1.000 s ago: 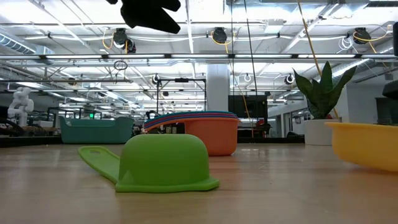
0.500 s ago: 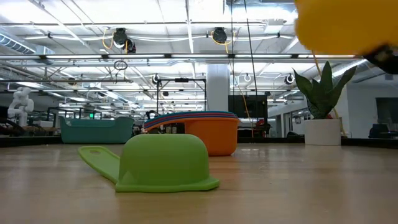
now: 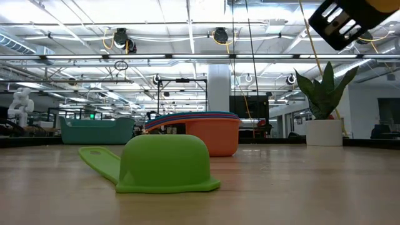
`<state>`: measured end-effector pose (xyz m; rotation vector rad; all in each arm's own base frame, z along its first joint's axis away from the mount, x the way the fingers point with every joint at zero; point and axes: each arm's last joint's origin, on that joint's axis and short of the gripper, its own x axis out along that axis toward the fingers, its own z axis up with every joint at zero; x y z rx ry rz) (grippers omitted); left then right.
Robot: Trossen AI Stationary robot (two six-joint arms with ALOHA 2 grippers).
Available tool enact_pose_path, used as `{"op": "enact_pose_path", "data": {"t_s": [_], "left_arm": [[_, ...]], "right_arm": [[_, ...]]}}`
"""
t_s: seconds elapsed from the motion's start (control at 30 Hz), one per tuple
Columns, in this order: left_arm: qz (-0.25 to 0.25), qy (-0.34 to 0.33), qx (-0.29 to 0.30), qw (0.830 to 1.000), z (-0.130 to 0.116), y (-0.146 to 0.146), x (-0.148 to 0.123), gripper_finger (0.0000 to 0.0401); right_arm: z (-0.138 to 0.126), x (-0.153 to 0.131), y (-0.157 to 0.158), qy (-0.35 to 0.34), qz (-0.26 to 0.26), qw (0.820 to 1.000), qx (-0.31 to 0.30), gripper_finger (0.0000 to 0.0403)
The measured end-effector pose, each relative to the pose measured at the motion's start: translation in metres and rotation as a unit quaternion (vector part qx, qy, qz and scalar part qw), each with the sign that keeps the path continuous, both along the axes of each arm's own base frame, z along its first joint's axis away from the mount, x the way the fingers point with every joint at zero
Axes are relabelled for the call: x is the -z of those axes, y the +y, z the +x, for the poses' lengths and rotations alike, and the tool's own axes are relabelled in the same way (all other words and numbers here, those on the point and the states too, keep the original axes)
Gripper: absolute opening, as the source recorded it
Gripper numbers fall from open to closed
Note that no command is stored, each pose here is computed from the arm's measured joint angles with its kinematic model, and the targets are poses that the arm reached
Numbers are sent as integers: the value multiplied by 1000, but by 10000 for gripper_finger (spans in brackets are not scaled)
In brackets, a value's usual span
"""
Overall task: Nest measuring cups in basket
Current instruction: Stack the yellow measuring cup on top of the light blue measuring cup
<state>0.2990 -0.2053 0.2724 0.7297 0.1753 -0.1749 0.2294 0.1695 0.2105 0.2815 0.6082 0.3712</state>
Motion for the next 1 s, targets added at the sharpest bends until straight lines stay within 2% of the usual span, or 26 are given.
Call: {"op": "enact_pose_path", "data": {"t_s": [0.1, 0.23, 0.47, 0.63, 0.73, 1.0], "left_arm": [[47, -16, 11, 999, 8, -6, 11, 189], [97, -26, -6, 995, 14, -9, 19, 195], [96, -27, -10, 995, 26, -15, 18, 196], [127, 17, -7, 992, 33, -18, 22, 183], [129, 31, -7, 991, 34, -17, 22, 177], [129, 52, 4, 990, 35, -14, 26, 163]], "right_arm": [[0, 0, 0, 3, 8, 1000, 5, 132], [0, 0, 0, 11, 19, 1000, 11, 134], [-1, 0, 2, 13, 23, 1000, 12, 135], [1, 7, 4, 40, 45, 998, 20, 135], [3, 11, 5, 54, 55, 997, 15, 135], [8, 8, 4, 31, 72, 997, 19, 135]]}}
